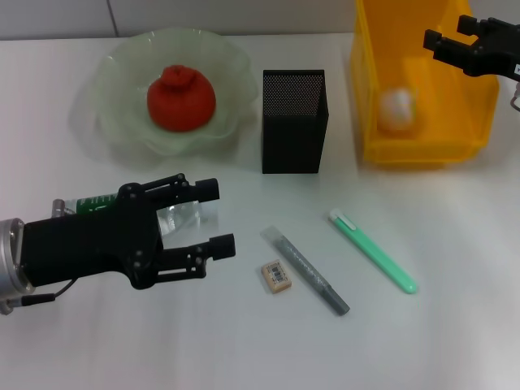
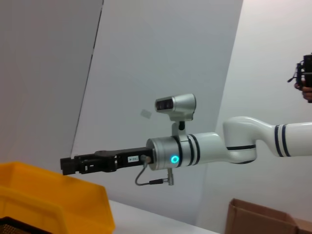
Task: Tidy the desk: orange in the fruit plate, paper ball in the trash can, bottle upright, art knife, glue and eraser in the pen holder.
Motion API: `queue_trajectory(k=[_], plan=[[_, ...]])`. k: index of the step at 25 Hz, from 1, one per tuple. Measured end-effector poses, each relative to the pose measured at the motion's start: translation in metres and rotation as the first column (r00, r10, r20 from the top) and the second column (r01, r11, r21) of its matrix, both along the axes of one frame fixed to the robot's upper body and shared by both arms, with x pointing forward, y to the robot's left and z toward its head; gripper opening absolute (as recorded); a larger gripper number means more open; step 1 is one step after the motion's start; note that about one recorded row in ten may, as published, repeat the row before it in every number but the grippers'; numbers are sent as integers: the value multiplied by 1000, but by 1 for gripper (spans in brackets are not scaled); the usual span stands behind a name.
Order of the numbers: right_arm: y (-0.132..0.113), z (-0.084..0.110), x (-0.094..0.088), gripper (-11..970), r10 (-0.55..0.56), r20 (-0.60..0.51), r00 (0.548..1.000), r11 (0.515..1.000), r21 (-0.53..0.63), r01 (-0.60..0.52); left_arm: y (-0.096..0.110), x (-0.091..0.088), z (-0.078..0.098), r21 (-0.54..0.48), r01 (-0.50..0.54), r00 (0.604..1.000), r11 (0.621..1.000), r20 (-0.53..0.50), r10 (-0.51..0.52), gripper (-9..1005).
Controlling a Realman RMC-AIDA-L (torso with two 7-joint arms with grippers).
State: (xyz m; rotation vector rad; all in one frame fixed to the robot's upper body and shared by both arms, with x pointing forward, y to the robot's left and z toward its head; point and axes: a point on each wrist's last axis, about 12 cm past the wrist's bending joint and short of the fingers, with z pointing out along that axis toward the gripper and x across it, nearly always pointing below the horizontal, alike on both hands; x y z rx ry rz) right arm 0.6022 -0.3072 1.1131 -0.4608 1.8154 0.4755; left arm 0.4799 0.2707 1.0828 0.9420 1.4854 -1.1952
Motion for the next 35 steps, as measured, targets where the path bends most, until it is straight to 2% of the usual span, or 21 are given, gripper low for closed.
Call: queue_trajectory(k=[3,4,5,8,9,10,12,13,15,17,18,19,20,25,26,27,29,30,31,34,35], plan=[[2,0,-4,676,26,-1,1000,1000,17,-26,1,5,2,12,-12,1000,1000,-4,12,783],[5,0,-10,676,73,-2,997,996,43,-73,2,9,7,22,-16,1000,1000,-3,16,783],[8,-1,-19,676,129,2,992,988,90,-128,5,23,26,60,-27,999,998,-23,29,783],[9,-1,-23,676,146,6,989,982,117,-146,5,23,26,60,-27,999,998,-23,29,783],[11,-4,-32,676,181,27,983,969,165,-183,7,42,55,159,-36,996,987,-69,48,783],[11,-4,-32,676,181,27,983,969,165,-183,7,42,55,159,-36,996,987,-69,48,783],[14,-7,-43,676,226,65,972,950,204,-234,4,54,75,266,-31,995,963,-85,55,783],[16,-10,-50,676,256,86,963,938,220,-269,-1,65,93,364,-30,994,931,-84,65,783],[28,-23,-73,676,372,177,911,889,215,-404,-12,80,115,506,-40,992,862,-83,95,783],[32,-27,-79,676,405,196,893,876,198,-440,-23,90,125,588,-33,991,808,-85,103,783],[32,-27,-79,676,405,196,893,876,198,-440,-23,90,125,588,-33,991,808,-85,103,783],[39,-36,-90,676,461,218,860,850,170,-498,-34,97,131,666,-14,991,746,-89,97,783],[39,-36,-90,676,461,218,860,850,170,-498,-34,97,131,666,-14,991,746,-89,97,783],[47,-50,-103,676,492,200,847,829,192,-526,-67,108,128,816,65,991,575,-120,58,783],[49,-54,-106,676,496,184,848,825,205,-527,-67,108,128,816,65,991,575,-120,58,783],[49,-54,-106,676,496,184,848,825,205,-527,-78,110,126,851,74,992,520,-115,46,783],[51,-60,-109,675,508,156,847,822,207,-531,-91,112,122,894,63,996,444,-87,34,782],[51,-60,-109,675,508,156,847,822,207,-531,-91,112,122,894,63,996,444,-87,34,782],[53,-62,-110,675,512,149,846,820,208,-533,-95,112,119,911,56,997,409,-75,31,782],[62,-68,-114,675,566,122,815,792,193,-579,-104,116,108,939,56,997,340,-68,25,782],[64,-68,-115,675,578,115,808,785,189,-590,-104,116,108,939,56,997,340,-68,25,782]])
